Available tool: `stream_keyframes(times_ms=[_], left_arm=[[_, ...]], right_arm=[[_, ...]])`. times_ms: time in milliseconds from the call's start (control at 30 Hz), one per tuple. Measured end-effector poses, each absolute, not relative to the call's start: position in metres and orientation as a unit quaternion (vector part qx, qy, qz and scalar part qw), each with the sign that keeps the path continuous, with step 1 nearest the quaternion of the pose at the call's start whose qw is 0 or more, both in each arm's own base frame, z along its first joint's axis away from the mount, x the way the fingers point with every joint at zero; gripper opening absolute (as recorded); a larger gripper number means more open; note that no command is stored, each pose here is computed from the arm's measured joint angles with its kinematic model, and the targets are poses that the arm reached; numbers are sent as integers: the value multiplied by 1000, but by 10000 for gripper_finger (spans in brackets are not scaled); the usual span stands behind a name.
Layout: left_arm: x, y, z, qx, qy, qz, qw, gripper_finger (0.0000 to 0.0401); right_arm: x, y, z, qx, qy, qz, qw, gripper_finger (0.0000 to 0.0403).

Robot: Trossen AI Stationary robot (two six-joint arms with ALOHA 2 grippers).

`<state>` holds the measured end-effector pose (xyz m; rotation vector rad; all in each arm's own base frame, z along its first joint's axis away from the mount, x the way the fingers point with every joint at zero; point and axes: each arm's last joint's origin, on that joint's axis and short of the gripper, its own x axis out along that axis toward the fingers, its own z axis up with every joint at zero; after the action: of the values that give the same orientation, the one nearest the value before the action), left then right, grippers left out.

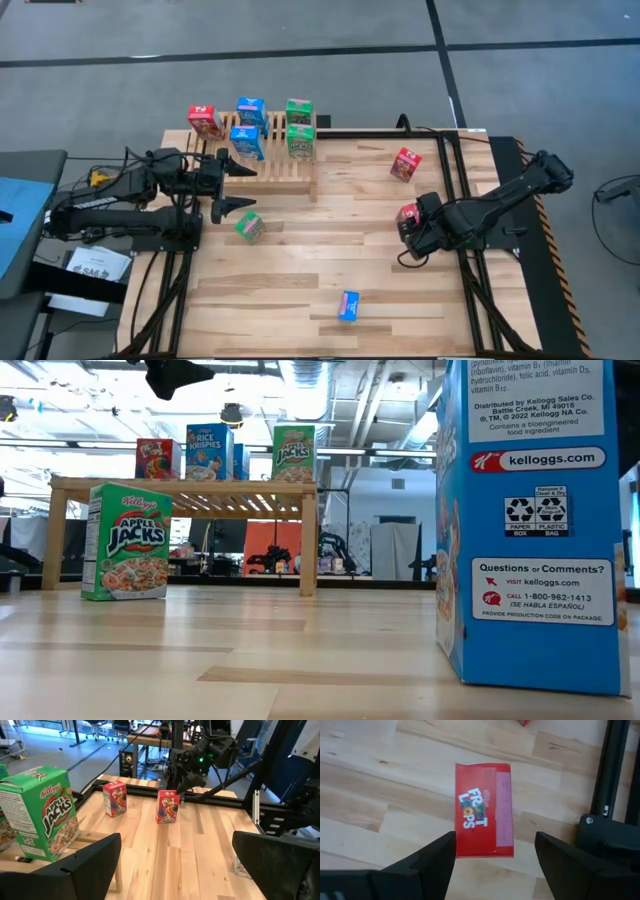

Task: Stack cereal on shelf
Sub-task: Put the bottom red cereal box on the shelf aligned with the red cereal box

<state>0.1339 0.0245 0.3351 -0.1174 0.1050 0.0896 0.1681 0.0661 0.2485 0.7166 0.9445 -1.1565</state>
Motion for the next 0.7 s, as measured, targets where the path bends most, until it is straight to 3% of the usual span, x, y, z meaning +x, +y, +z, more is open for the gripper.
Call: stream_keyframes(times_ms=[700], left_arm=[[134,25,335,-72,52,46,995,373]], right_arm=[[169,64,236,312,403,-517,688,296]])
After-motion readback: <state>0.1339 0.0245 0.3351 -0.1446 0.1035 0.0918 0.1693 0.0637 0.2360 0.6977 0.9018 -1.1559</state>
